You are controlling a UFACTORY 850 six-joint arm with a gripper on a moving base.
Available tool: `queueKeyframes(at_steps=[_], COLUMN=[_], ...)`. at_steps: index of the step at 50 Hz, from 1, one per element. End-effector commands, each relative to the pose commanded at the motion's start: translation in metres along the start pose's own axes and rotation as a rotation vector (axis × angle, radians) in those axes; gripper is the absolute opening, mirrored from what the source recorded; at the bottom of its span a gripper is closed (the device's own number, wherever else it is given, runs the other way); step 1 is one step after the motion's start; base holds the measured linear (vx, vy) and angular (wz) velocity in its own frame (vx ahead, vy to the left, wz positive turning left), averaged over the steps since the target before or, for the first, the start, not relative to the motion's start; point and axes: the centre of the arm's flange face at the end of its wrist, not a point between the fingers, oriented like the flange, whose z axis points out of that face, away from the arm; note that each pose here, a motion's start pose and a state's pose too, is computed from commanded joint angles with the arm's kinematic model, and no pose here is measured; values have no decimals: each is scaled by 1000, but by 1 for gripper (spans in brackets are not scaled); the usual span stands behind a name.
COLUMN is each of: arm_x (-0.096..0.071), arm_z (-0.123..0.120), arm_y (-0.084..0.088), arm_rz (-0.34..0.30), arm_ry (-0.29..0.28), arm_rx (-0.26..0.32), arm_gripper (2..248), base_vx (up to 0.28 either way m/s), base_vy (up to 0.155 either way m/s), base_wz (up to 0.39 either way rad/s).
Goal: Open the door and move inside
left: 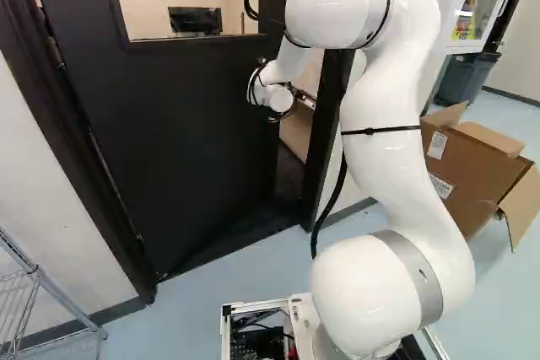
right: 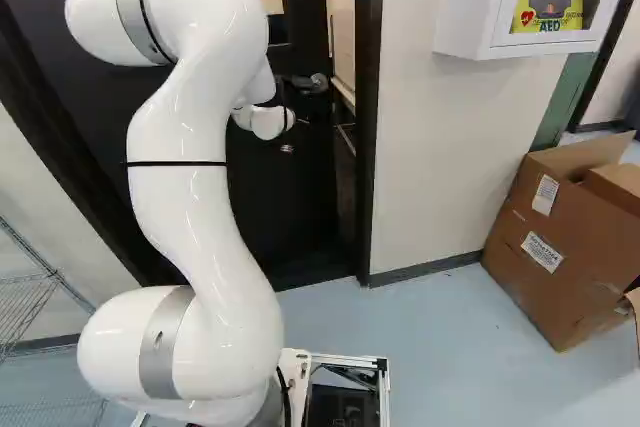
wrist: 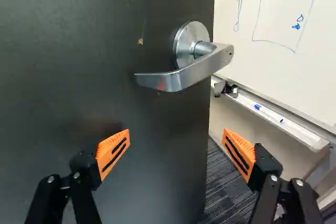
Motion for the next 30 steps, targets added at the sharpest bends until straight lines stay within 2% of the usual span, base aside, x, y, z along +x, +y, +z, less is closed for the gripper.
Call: queueKeyframes(at_steps=[15, 30], arm_x=[-3, -7], arm_z=[-30, -46], arm_y=[-7, -30], arm_rz=[-39, -129], arm_ry=[-21, -30], arm_rx=[44, 158], arm_gripper=[247, 247], base_vx=[0, 0], base_vy=[0, 0], base_wz=[0, 0])
